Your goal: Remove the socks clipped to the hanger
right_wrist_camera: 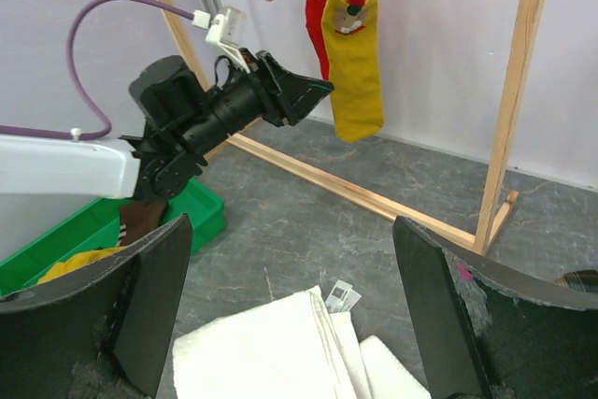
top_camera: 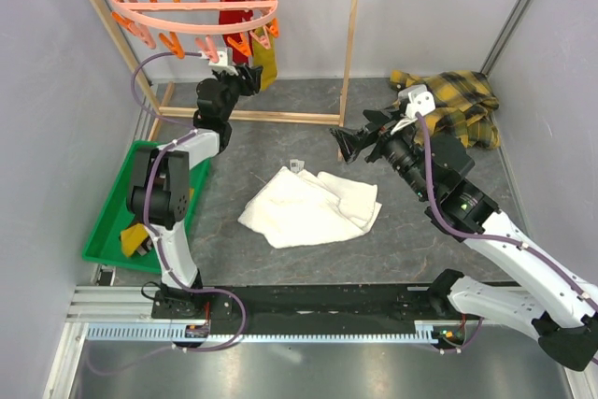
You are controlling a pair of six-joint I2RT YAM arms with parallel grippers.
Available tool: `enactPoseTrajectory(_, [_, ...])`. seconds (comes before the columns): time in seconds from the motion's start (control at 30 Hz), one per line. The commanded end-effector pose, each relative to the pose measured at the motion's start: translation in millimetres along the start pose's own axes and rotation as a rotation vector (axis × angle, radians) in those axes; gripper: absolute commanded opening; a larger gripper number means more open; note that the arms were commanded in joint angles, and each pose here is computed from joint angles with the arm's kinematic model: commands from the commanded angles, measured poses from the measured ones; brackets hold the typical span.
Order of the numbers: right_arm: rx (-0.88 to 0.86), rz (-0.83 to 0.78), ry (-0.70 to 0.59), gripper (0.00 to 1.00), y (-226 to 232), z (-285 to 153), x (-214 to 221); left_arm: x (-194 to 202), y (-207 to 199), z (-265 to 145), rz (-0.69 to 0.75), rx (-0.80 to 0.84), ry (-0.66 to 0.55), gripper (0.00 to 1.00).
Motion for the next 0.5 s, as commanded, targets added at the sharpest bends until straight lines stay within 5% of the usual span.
enactPoseTrajectory(0.0, [0.007, -0.001, -0.059, 0.95, -1.8, -5.1, -22.6, -11.3, 3.1, 22.8, 0.041, 0.008, -0.082, 0.58])
enactPoseTrajectory(0.47, [-0.042, 0.017, -0.101, 0.95, 8.0, 5.6, -34.3, 27.1, -8.7, 39.8, -0.091, 0.152, -0.038, 0.58])
Point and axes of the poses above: each gripper's point midway between its finger pads, its own z axis out along the fingers, its own y axis along the line the jaws close on, x = y × z, the point moved 1 cm from there along -z, back along the fingers, and after that the axes turned 12 degrees about -z, right-handed, at the moved point
